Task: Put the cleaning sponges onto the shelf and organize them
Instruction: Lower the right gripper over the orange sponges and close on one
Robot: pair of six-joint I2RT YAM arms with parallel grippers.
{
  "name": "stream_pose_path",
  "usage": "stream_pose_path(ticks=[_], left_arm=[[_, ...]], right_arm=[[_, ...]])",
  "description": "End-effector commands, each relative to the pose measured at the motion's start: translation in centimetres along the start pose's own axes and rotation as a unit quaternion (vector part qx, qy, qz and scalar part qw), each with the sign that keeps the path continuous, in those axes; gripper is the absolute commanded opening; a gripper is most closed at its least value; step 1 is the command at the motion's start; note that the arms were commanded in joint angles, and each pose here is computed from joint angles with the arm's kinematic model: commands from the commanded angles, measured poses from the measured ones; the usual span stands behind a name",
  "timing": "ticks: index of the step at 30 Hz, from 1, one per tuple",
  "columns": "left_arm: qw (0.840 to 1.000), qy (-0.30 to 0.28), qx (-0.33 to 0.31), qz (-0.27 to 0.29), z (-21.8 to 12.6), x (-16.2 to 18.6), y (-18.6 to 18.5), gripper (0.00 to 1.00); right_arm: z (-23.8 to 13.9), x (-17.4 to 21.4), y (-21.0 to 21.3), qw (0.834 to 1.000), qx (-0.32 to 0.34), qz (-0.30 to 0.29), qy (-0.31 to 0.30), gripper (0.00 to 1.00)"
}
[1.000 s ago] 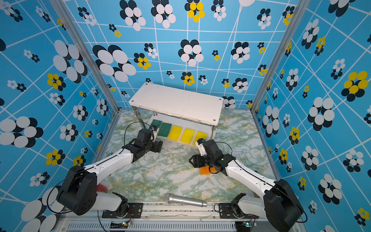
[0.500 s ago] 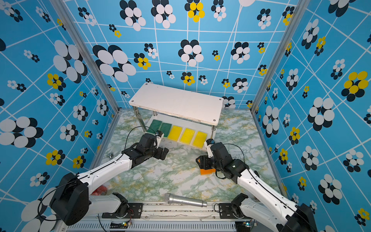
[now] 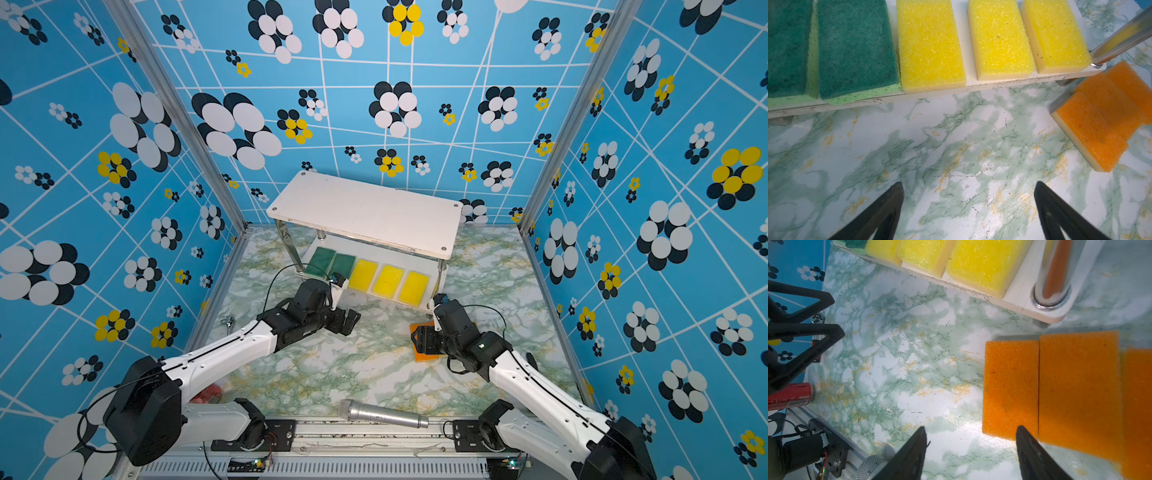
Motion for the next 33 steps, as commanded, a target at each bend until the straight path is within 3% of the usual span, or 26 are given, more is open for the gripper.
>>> stream_pose_path(ticks=[1, 33], left_arm=[[1.0, -0.002, -0.005, -0.001, -0.2, 0.0, -0.4, 0.99], [1.0, 0.004, -0.006, 0.0, -0.2, 0.5, -0.8, 0.99]], right_arm=[[0.2, -0.7, 0.8, 1.0, -0.021, 0.002, -0.016, 0.7], [3.7, -2.2, 1.9, 1.0, -0.008, -0.022, 0.009, 0.71]])
Point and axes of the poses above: each gripper's point midway between its finger pads, its own z axis out along the fingers, its own y axis along the line the jaws close on, x = y × z, the point moved 10 cm from there along -z, back along the fingers, and after that the axes turned 6 degrees about z, right-handed, at the moved point
